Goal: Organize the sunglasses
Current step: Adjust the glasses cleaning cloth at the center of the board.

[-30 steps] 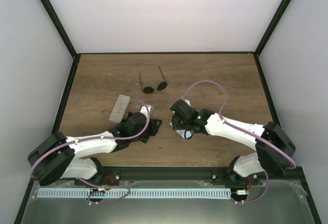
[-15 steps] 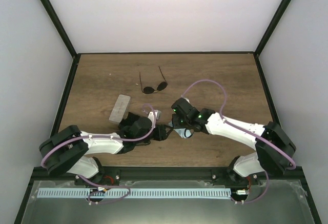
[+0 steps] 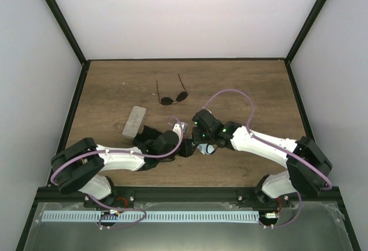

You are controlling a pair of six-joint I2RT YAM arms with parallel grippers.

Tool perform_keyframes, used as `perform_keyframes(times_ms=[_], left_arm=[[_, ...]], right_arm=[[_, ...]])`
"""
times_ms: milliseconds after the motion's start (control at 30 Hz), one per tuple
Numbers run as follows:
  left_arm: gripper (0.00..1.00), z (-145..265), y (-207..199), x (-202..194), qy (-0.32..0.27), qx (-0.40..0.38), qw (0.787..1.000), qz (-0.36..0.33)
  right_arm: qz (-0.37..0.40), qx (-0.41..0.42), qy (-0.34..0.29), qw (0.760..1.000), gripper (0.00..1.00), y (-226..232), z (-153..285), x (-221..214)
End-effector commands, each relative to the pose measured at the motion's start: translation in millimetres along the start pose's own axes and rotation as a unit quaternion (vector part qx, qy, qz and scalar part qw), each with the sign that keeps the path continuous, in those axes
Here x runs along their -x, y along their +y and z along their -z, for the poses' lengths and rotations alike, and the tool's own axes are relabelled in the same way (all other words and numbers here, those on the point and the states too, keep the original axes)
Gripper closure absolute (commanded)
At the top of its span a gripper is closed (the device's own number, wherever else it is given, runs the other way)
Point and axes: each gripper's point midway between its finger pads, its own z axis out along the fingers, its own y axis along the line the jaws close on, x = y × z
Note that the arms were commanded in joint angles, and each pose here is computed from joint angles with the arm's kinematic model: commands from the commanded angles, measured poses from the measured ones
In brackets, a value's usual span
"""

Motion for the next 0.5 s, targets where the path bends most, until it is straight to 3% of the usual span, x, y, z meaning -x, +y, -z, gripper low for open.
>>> perform_keyframes(times_ms=[0,467], left_arm=[[0.56,-6.8,-1.2,5.6,-0.007,0.013,1.0,-0.013],[0.6,-15.2,0.8,7.6,-0.006,0.031,0.999,-0.02]], right_arm=[[-0.002,0.018,-0.017,1.0,0.99,10.9,6.7,14.6],[-0.002,0.031,-0.014,0.999,0.99,15.8,6.9,14.3]])
